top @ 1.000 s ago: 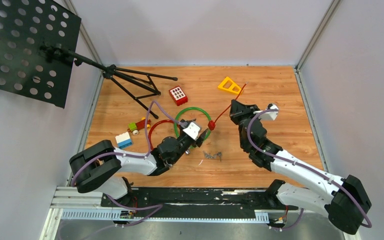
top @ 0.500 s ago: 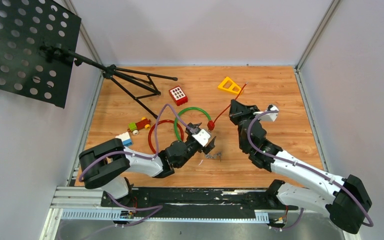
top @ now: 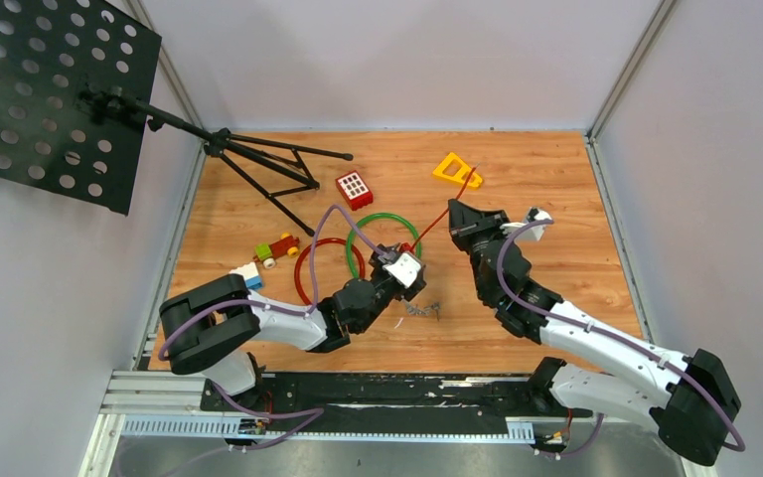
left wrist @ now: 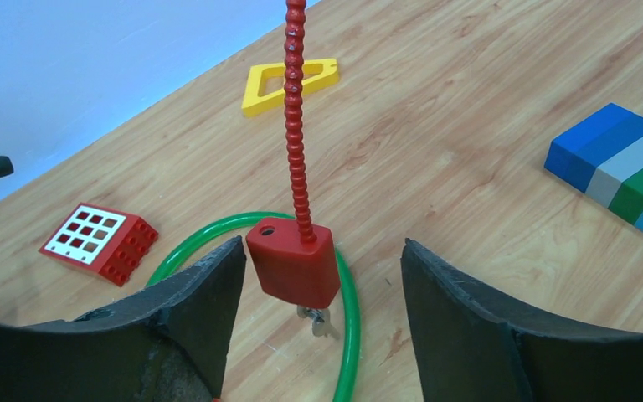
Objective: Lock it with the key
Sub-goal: Lock the lock.
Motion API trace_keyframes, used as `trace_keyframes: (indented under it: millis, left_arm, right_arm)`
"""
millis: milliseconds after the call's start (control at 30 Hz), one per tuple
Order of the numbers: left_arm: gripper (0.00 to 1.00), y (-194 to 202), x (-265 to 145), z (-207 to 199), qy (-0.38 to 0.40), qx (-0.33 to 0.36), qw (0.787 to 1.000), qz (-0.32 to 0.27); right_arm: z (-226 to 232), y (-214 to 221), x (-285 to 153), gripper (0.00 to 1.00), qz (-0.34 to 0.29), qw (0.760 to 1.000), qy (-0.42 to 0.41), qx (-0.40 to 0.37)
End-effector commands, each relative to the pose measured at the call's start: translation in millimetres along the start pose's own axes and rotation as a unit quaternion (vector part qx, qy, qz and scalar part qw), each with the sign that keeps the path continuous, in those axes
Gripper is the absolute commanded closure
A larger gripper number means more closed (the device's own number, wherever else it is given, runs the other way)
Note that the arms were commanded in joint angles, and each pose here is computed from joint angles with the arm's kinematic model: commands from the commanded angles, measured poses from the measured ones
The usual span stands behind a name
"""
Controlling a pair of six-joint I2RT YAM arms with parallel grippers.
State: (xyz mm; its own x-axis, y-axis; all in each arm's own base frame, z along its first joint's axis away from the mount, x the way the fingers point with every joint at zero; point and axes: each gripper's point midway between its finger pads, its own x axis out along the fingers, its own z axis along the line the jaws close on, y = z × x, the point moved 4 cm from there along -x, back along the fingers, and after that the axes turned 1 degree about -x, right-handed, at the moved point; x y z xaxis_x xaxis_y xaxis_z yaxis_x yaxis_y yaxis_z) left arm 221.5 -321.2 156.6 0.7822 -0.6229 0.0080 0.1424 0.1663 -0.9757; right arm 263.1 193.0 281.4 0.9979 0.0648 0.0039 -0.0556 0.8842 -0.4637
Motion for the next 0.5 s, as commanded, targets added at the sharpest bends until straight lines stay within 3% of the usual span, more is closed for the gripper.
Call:
trace_keyframes:
  millis: [0, 367, 467]
  left_arm:
    - [0.29, -13.9, 5.6, 4.9, -0.025, 0.002, 1.0, -0.017]
    - [0.96, -11.8, 3.4, 10.3, -0.041, 0.007, 0.999, -0.004]
    - [1.0, -10.7, 2.2, 11.4, -0.041, 0.017, 0.999, -0.001]
  right_arm:
    - [35.4, -14.3, -7.9, 1.0, 0.0, 0.997, -0.045, 0.059]
    - [39.4, -21.8, -15.3, 1.0, -0.001, 0.997, -0.056, 0.057]
    - [40.8, -22.6, -15.8, 1.0, -0.001, 0.997, -0.061, 0.041]
